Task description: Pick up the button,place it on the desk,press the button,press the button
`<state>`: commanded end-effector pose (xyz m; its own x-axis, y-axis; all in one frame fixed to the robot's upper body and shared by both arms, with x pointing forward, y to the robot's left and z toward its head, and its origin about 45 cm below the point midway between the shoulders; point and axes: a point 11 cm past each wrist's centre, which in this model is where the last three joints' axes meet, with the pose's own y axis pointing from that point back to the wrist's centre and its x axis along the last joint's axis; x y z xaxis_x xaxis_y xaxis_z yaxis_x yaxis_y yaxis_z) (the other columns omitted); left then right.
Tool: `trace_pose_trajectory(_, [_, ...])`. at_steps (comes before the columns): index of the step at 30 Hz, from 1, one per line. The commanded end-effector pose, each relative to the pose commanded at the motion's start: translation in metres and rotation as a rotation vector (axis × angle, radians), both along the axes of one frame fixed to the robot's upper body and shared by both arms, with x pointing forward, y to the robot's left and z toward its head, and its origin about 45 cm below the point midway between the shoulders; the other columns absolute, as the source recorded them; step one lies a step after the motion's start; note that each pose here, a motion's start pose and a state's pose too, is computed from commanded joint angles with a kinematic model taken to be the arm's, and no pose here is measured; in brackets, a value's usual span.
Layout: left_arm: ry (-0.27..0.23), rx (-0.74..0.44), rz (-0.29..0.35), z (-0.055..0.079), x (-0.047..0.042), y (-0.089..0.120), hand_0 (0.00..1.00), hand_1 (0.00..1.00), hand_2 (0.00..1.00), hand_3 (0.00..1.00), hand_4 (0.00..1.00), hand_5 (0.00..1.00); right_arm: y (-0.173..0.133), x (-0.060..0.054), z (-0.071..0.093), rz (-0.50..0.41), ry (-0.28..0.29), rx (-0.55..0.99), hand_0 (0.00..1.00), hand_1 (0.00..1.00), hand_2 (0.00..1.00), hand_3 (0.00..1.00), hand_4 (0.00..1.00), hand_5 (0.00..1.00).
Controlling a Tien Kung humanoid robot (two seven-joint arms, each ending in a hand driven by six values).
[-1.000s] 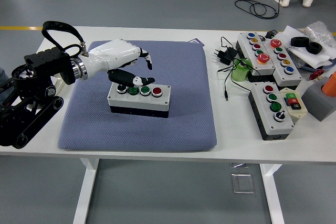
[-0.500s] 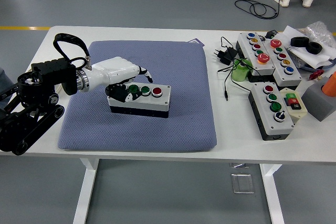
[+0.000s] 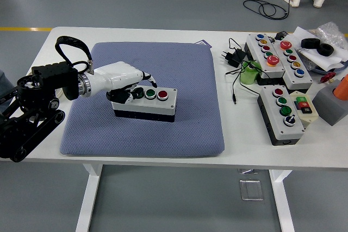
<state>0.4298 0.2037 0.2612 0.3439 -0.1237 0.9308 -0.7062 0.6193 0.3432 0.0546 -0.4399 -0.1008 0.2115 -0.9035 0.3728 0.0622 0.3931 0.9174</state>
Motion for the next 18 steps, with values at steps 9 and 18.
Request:
trace_pose_trajectory(9, [0.003, 0.012, 0.015, -0.0004, 0.0025, 0.0052, 0.037, 0.002, 0.002, 0.787, 0.142, 0.002, -0.0004, 0.0007, 0.0003, 0.001, -0.001, 0.000, 0.658, 0.643, 0.685, 0.591, 0.397, 0.252])
trace_pose_trajectory(18, [0.027, 0.024, 0.023, -0.0055, 0.0030, 0.0071, 0.037, 0.002, 0.002, 0.786, 0.145, 0.002, -0.0005, 0.0027, 0.0006, -0.001, -0.005, -0.001, 0.659, 0.643, 0.685, 0.590, 0.397, 0.253])
